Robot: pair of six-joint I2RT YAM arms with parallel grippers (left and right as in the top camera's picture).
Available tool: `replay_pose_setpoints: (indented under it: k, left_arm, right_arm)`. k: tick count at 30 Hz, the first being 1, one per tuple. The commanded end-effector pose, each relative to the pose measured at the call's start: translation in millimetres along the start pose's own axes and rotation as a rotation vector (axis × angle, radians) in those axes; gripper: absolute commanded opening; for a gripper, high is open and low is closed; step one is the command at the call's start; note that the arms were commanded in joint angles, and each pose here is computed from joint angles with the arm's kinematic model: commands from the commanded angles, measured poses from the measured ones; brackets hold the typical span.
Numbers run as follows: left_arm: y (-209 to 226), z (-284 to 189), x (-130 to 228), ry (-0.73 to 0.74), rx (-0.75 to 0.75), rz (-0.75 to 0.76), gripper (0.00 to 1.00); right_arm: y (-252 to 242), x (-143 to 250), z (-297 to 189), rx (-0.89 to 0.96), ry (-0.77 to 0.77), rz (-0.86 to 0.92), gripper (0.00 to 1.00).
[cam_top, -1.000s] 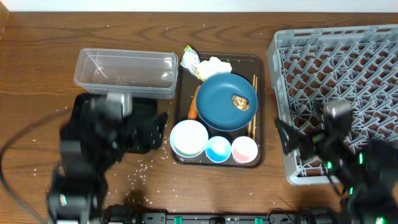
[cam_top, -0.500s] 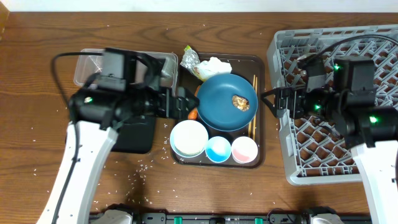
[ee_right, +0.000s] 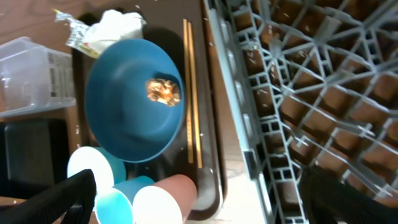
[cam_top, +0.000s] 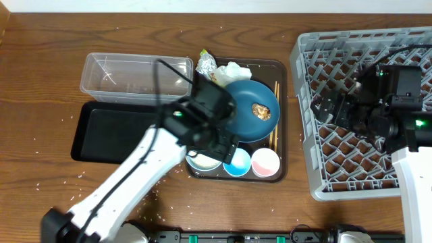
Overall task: Sort waste into correct bins and load items into the dishwasher rack
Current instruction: 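Reach the left gripper to the blue cup on the tray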
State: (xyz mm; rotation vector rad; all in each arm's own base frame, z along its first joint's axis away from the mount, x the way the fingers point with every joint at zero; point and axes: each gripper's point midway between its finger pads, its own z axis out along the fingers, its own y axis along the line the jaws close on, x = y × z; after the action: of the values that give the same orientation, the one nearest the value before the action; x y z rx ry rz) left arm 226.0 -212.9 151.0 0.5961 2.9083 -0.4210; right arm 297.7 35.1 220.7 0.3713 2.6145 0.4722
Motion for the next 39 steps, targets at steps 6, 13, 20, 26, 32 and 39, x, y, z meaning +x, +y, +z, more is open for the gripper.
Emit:
replay_pose_setpoints:
  k: [6, 13, 20, 26, 32, 39]
  left_arm:
    - [5.2, 62.1, 7.5, 0.114, -0.101, -0.036, 0.63]
    - [12.0, 99.7, 11.1, 0.199, -0.123, -0.026, 0.41]
    - [12.7, 99.6, 11.6, 0.203, -0.125, -0.028, 0.06]
    - [5.7, 65.8, 6.5, 0.161, -0.113, -0.023, 0.06]
    - [17.9, 2.1, -7.6, 0.01, -0.121, -0.063, 0.06]
    - [-7.3, -73.1, -49.2, -0.282, 0.271, -0.079, 0.06]
  right_arm:
    - [-5.8, 4.4, -7.4, 0.035, 0.015, -0.053, 0.99]
    - [-8.5, 3.7, -7.6, 0.05, 0.011, -0.053, 0.99]
    - [-10.7, 3.4, -7.8, 0.063, 0.009, -0.052, 0.99]
    - [-10.7, 3.6, -7.8, 0.063, 0.009, -0.051, 0.99]
    - [-4.6, 4.8, -7.5, 0.028, 0.017, -0.067, 0.99]
    - [68.6, 16.1, -21.6, -0.411, 0.048, -0.279, 0.88]
